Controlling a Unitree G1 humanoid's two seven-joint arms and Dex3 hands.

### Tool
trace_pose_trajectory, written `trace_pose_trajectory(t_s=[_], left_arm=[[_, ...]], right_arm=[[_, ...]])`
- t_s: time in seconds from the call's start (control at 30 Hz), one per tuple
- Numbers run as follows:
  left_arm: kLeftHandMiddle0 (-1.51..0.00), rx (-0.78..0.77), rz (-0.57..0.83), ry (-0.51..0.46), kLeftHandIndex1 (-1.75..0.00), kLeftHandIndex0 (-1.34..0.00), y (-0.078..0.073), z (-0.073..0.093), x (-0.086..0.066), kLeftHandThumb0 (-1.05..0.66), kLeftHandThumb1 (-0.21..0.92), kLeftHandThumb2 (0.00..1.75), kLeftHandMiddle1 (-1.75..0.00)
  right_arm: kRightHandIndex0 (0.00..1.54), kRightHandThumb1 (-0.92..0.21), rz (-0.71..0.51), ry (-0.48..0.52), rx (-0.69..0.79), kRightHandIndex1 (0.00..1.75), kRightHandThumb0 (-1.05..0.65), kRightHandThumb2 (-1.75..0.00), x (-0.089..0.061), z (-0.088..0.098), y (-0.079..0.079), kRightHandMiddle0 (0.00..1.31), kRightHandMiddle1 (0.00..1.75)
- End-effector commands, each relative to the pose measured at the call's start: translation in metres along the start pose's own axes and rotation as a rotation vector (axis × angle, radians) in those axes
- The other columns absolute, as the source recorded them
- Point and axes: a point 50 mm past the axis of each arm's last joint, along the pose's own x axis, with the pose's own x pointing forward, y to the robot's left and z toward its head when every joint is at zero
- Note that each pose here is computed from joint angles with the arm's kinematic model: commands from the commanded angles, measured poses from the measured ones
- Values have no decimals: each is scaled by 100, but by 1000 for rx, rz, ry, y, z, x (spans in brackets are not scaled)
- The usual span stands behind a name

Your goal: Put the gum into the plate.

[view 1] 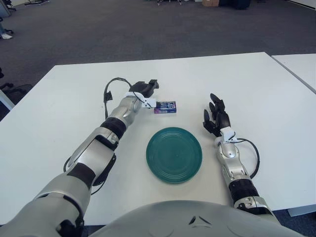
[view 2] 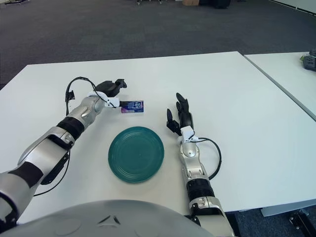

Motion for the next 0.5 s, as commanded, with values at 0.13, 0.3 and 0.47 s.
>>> trace_pose_trajectory(t_s=[0.13, 0.3, 0.47], left_arm=[[-9, -27, -33, 46, -59, 0, 3, 5, 3, -105, 92, 65, -4], [-9, -24, -47, 67, -58, 0, -1, 5, 4, -105, 92, 68, -3], [-11, -3, -67, 78, -60, 0, -6, 5, 5, -105, 92, 67, -3]], right_arm=[[20, -92, 4, 164, -15, 1, -62, -76, -21, -25, 9, 0, 39], [21, -92, -1, 165, -20, 1, -62, -77, -22, -24, 11, 0, 40], [22, -92, -5, 163, -15, 1, -62, -77, -23, -24, 12, 0, 43]])
